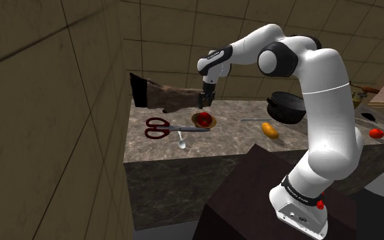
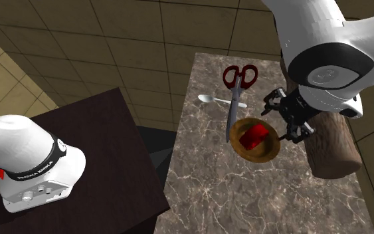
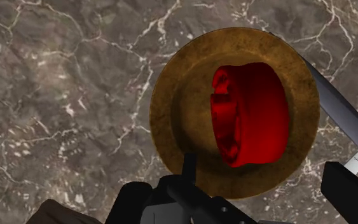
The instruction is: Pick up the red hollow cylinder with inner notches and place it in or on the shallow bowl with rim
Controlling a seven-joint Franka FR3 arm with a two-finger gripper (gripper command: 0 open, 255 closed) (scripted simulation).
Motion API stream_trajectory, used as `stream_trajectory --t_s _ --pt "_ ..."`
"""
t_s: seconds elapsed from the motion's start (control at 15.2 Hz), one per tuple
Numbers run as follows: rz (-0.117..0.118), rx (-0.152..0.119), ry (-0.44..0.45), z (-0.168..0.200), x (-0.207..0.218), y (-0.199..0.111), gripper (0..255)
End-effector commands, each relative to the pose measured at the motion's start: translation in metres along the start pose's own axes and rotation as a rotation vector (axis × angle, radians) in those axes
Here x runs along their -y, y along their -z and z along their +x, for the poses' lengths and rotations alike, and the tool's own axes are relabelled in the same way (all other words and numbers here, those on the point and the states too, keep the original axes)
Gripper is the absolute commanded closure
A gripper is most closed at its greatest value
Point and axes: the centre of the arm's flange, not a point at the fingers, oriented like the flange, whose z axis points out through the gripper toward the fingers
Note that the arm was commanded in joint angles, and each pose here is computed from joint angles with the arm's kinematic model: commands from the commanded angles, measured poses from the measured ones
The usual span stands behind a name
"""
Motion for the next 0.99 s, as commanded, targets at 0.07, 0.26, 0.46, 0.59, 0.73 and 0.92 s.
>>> stream_trajectory --t_s 0.07,0.26,0.46,0.59,0.73,0.92 --pt "0.0 0.0 0.0 0.0 0.0 0.0 0" --pt "0.0 0.0 0.0 0.0 0.0 0.026 0" --pt "0.0 0.0 0.0 0.0 0.0 0.05 0" --pt "0.0 0.0 0.0 0.0 0.0 0.05 0" --pt "0.0 0.0 0.0 0.0 0.0 0.05 0" --pt "0.0 0.0 0.0 0.0 0.0 0.05 0"
